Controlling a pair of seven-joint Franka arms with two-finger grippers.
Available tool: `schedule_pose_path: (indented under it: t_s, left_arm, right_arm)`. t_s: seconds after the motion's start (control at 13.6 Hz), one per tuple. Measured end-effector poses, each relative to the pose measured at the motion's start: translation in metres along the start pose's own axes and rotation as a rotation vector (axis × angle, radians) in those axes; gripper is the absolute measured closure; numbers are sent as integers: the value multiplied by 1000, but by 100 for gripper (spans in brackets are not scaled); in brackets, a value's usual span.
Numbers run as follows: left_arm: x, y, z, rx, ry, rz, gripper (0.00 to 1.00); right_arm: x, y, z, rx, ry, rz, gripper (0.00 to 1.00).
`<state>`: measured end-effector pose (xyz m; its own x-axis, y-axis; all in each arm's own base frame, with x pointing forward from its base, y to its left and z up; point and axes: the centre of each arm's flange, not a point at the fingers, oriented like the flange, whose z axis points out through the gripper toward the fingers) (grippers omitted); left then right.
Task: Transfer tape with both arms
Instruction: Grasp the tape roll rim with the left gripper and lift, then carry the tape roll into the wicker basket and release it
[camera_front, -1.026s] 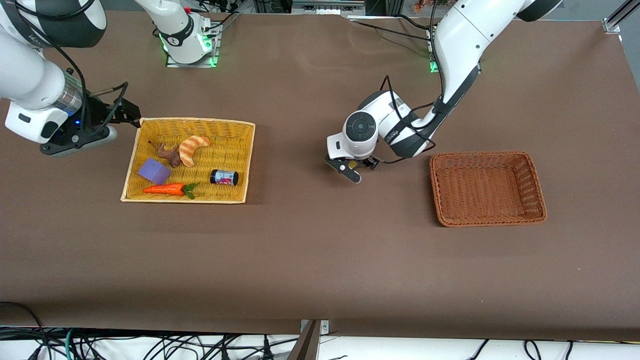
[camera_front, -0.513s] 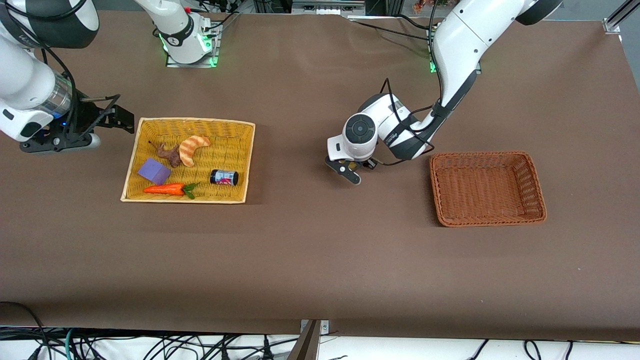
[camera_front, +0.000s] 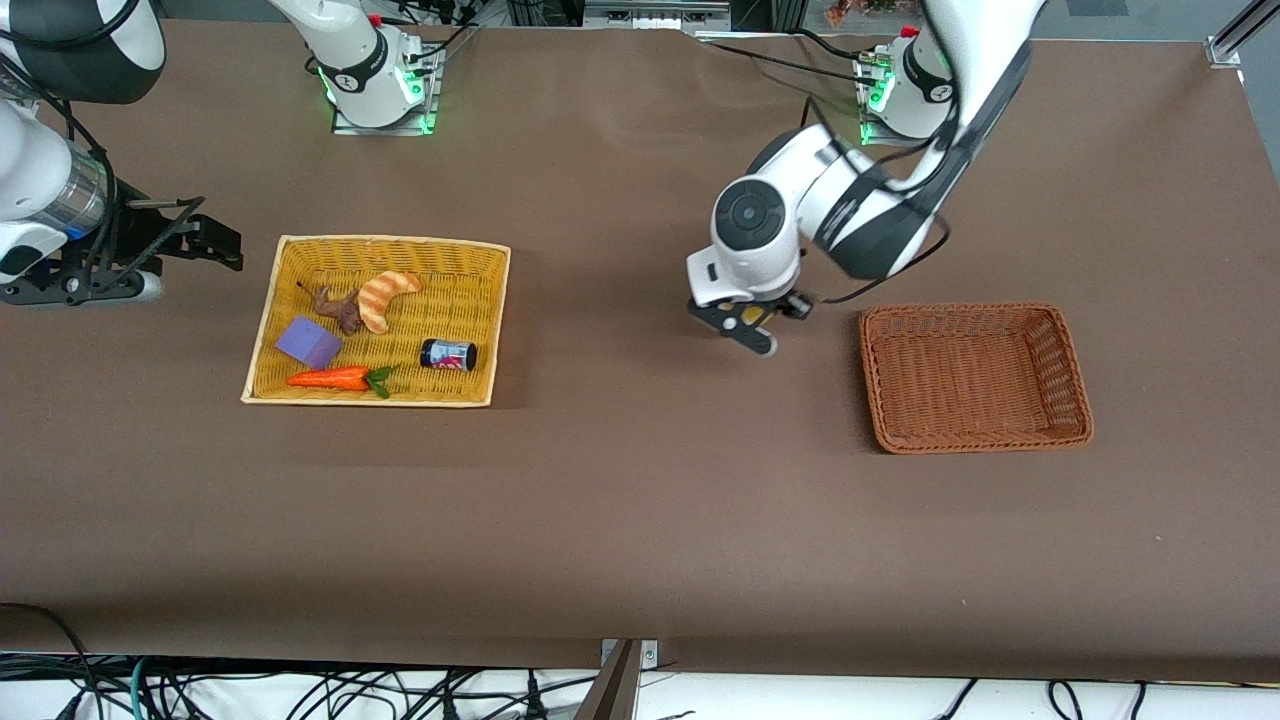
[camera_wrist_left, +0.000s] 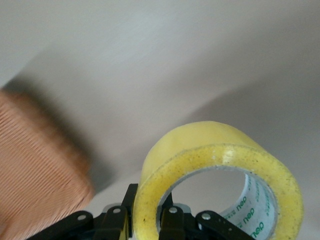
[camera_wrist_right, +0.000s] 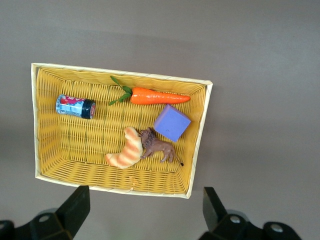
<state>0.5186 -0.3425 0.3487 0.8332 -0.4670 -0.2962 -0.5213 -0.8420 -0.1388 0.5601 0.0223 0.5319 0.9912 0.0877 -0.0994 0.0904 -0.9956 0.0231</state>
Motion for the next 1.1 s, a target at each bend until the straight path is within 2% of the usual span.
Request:
schedule_pose_path:
  t_s: [0.22, 0.37, 0.51, 0.66, 0.81, 1.1]
  left_arm:
    - [-18, -100, -7, -8, -48, -157, 78]
    - [-27, -186, 24, -54, -90, -261, 78]
    - [-30, -250, 71, -42, -109, -308, 78]
    - [-22, -273, 119, -36, -122, -312, 78]
    - [-14, -280, 154, -67, -123, -313, 78]
    - [-11, -283, 164, -84, -115, -316, 74]
  right_arm:
    - [1, -7, -1, -2, 11, -13, 0]
    - [2, -8, -2, -2, 14, -16, 0]
    - [2, -8, -2, -2, 14, -15, 0]
    - [2, -8, -2, -2, 14, -15, 0]
    - [2, -9, -2, -2, 14, -16, 0]
    - [2, -10, -2, -2, 14, -18, 0]
